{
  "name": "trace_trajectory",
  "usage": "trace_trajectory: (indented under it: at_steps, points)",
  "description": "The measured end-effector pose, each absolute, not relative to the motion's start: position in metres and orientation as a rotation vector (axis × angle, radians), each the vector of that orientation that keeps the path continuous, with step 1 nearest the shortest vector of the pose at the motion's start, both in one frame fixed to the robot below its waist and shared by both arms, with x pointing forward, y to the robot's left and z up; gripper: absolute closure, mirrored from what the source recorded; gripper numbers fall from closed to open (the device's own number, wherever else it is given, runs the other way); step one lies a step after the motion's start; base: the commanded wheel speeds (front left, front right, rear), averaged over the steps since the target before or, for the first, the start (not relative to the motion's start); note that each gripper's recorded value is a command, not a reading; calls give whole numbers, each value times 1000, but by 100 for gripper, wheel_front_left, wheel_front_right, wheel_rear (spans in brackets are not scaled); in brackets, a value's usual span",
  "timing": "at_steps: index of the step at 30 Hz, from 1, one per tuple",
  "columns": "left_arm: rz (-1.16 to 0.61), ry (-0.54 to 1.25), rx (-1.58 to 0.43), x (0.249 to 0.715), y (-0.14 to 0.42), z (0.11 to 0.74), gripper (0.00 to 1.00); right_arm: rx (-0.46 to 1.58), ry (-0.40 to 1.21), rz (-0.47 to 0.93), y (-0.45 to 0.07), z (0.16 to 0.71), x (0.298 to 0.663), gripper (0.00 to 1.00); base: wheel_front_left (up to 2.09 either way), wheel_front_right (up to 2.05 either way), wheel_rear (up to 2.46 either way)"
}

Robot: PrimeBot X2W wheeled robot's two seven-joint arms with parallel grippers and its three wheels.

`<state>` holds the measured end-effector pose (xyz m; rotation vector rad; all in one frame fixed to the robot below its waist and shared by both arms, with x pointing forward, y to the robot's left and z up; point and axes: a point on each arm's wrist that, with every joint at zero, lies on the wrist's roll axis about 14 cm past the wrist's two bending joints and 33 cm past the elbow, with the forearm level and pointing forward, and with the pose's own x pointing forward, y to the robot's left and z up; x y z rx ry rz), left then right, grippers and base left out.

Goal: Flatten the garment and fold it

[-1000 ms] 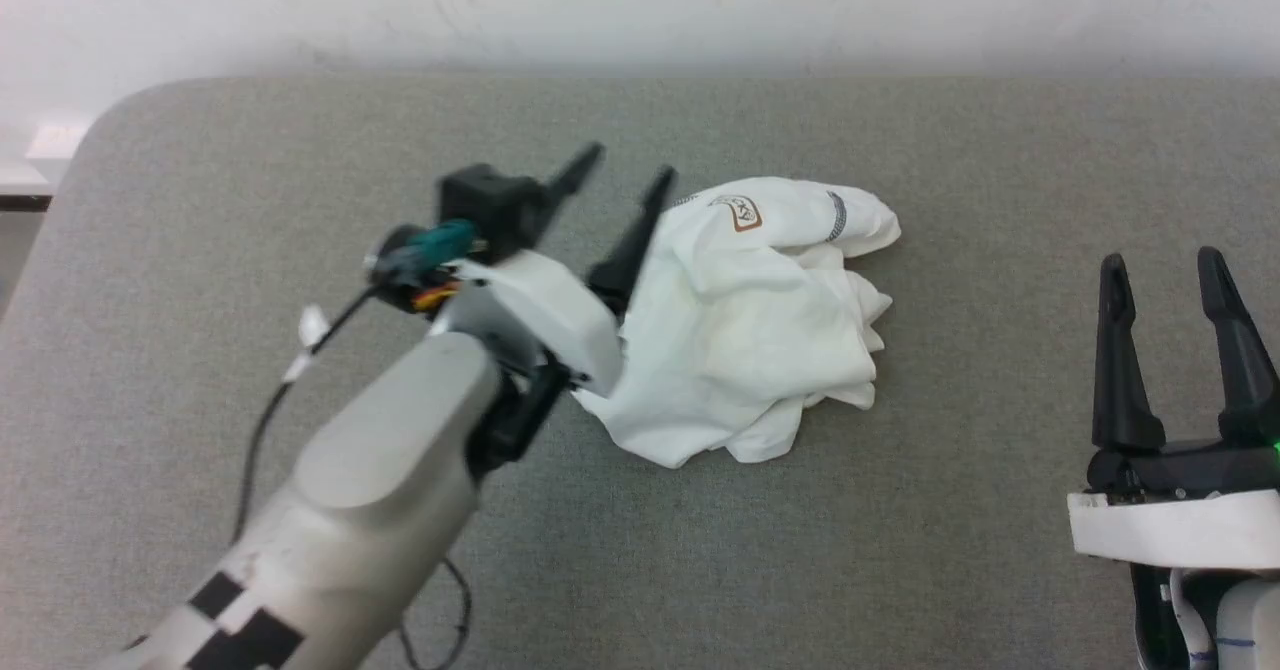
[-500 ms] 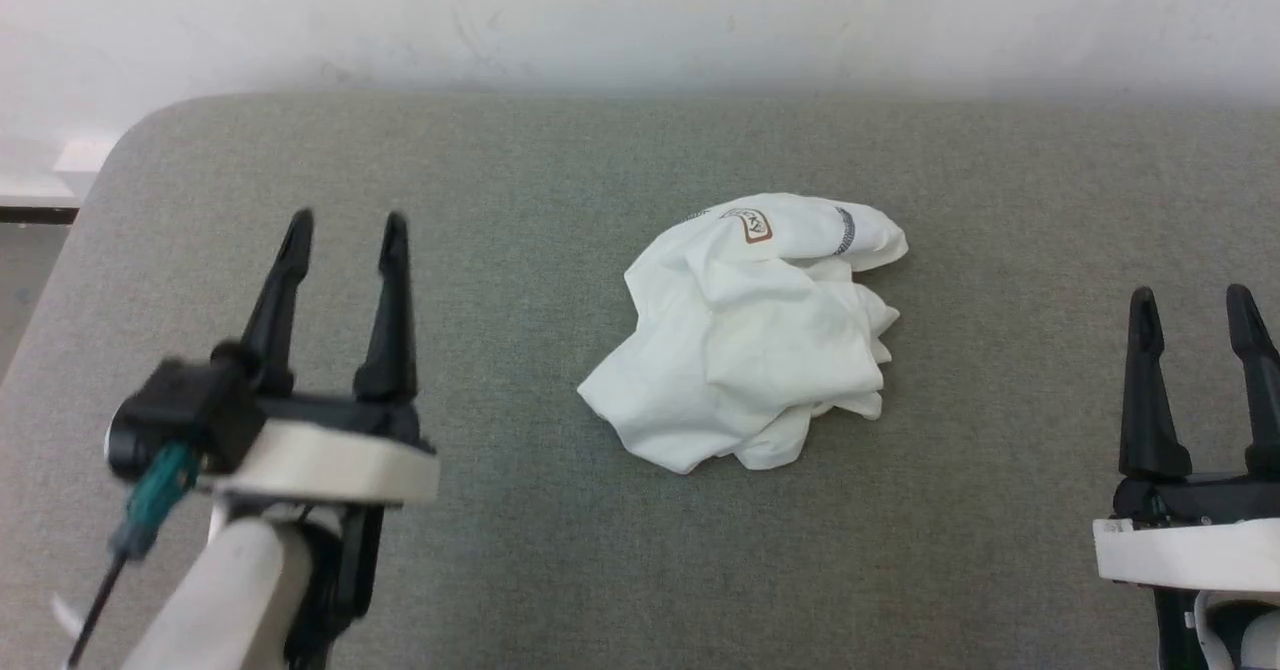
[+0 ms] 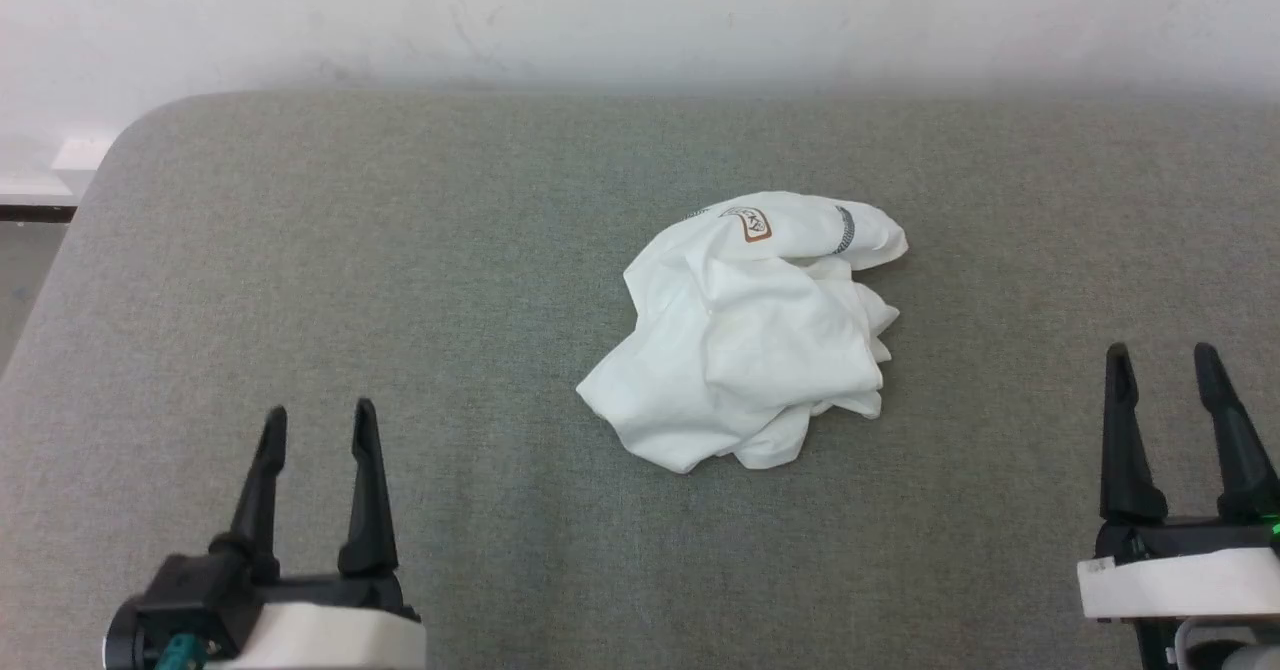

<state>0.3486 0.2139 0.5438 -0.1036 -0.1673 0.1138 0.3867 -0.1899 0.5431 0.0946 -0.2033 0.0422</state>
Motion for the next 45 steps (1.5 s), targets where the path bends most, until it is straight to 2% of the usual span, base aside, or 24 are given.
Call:
trace_trajectory:
  at_steps: [8, 45]
  points:
    - [77, -108, -110, 344, 203, 521, 0, 110, -146, 37, -190, 523, 385, 0, 0, 0, 0]
    - [51, -150, -53, 340, 201, 530, 0, 112, -168, 76, -177, 531, 388, 0, 0, 0, 0]
